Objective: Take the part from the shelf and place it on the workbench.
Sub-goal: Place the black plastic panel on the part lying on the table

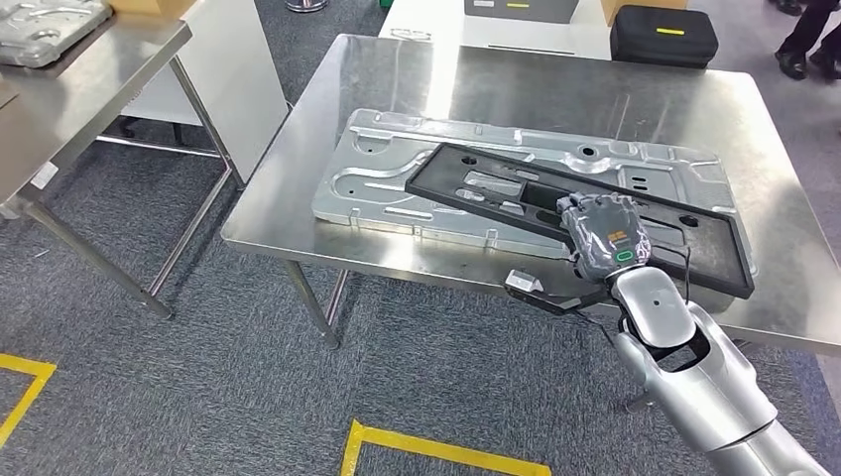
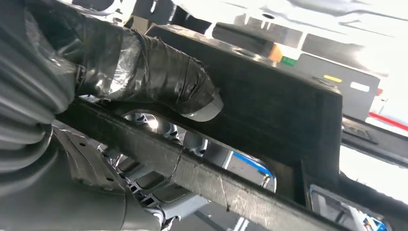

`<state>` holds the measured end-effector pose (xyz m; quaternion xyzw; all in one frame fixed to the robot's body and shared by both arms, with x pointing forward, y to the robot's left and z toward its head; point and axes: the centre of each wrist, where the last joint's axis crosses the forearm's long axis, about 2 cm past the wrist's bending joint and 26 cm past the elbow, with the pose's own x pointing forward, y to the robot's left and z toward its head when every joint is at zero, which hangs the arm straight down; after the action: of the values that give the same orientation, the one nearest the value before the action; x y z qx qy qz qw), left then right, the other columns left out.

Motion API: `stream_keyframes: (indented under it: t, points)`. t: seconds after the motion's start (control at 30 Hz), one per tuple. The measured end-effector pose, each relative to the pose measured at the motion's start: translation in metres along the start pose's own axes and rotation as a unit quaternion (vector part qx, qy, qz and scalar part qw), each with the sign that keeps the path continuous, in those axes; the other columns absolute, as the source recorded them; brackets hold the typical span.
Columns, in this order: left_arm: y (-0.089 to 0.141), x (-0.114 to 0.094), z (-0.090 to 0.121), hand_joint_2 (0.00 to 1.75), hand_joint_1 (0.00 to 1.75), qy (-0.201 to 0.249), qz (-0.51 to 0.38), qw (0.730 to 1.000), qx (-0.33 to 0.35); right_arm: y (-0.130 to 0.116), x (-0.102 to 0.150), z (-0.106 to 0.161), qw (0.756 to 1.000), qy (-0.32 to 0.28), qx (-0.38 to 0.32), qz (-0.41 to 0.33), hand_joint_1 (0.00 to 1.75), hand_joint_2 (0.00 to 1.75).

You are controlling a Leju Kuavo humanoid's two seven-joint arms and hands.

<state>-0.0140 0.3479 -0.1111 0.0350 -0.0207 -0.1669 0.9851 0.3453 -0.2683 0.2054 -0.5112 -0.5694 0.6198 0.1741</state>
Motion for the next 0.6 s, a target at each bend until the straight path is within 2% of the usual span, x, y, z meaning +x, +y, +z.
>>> stream_keyframes:
  t: [0.6]
  points:
    - [0.0008,-0.0011,0.0001,1.75,0.00,-0.003,-0.005,1.000,0.001,-0.0043,0.0000,-0.0054,1.000,-0.011,0.000,-0.002,1.75,1.75]
